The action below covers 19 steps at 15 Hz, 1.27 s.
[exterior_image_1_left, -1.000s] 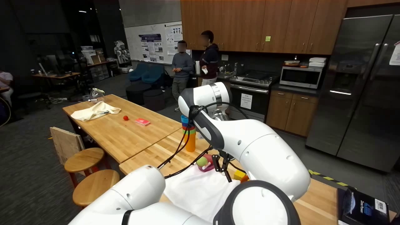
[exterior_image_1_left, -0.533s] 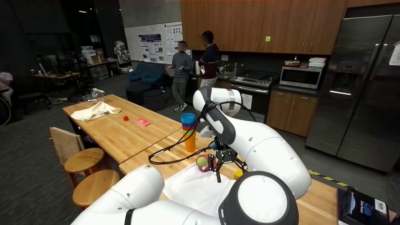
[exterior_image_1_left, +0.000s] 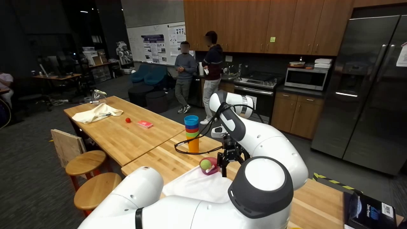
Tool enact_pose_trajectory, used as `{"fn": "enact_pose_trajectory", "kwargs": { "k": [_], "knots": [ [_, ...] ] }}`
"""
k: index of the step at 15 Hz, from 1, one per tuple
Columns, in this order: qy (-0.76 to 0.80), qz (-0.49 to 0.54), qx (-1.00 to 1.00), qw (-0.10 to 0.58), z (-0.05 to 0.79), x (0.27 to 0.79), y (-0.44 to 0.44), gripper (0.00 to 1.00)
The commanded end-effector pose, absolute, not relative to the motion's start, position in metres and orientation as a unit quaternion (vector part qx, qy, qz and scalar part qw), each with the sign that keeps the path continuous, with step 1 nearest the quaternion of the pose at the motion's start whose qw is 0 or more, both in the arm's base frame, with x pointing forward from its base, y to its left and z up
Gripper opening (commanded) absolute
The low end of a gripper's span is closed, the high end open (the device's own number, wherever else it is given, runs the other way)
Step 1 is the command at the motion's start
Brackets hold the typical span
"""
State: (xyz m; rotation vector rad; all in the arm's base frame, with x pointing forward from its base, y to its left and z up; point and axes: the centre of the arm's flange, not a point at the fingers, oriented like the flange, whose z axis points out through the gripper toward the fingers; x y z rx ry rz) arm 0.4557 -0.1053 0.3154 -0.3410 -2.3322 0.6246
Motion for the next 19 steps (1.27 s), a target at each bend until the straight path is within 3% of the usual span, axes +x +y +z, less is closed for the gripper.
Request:
{"fn": "enact_pose_trajectory", "kwargs": {
  "k": [1, 10, 19],
  "knots": [
    [-0.884, 0.297, -0.202, 0.298, 0.321, 0.498, -0.113, 1.0],
    [-0.839, 0.435, -0.28, 0.171, 0.328, 0.5, -0.115, 1.0],
    [-0.821, 0.451, -0.298, 0.185, 0.32, 0.497, -0.122, 1.0]
  ]
}}
